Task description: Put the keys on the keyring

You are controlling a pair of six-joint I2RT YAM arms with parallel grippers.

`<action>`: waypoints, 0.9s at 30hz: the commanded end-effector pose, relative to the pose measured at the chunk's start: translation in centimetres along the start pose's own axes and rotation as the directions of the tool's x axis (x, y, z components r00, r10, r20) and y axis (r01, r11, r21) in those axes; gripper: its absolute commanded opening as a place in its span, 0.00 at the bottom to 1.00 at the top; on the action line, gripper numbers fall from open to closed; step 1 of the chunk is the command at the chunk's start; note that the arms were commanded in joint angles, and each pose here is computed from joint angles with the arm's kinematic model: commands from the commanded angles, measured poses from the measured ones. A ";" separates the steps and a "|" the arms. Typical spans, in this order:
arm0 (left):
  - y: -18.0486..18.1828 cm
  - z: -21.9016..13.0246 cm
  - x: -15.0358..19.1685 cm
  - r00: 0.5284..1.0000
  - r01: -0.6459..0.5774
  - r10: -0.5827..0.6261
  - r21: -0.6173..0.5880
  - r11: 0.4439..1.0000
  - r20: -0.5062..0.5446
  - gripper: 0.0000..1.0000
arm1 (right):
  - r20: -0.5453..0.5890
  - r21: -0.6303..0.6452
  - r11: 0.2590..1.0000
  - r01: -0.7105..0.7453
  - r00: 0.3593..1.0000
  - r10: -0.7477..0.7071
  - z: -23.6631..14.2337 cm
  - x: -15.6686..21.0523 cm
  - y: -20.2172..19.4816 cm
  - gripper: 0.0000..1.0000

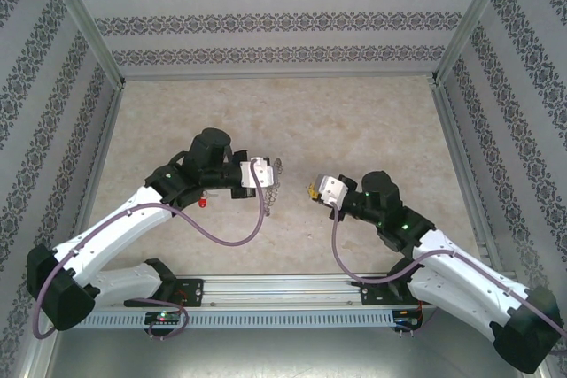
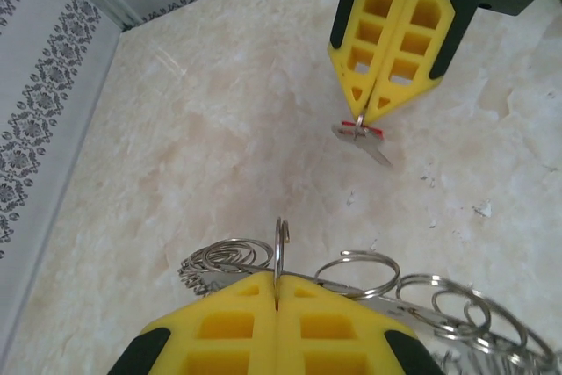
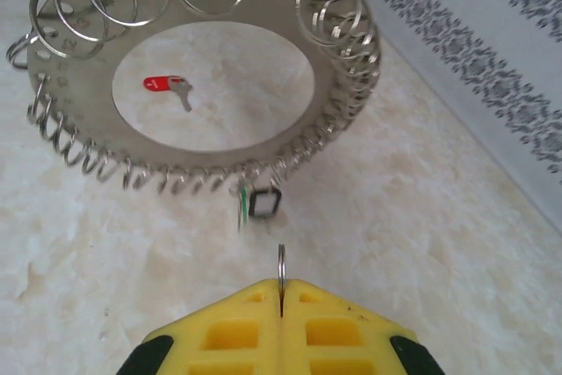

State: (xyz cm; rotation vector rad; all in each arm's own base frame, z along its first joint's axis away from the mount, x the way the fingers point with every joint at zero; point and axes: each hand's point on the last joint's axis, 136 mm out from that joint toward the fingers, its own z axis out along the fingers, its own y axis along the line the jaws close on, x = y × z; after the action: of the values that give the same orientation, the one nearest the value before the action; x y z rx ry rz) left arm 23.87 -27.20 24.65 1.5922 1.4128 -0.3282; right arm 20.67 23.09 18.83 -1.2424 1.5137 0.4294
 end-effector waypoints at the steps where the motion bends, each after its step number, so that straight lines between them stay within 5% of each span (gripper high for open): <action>1: 1.7 0.8 -1.3 1.000 -0.017 0.017 -0.072 0.997 0.002 0.00 | 0.074 -0.057 0.997 -0.046 0.996 0.050 0.6 -1.7 0.4 0.00; 27: 1.4 2.6 -1.0 1.000 0.014 -0.011 -0.115 0.993 0.028 0.00 | 0.162 -0.131 0.974 -0.187 0.965 0.207 1.4 -6.7 -0.7 0.00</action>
State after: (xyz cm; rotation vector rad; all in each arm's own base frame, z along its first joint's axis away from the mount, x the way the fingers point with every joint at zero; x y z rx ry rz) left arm 25.77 -28.96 23.64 1.5193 1.4362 -0.2655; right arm 21.71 26.21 22.36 -1.1073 1.5334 0.6842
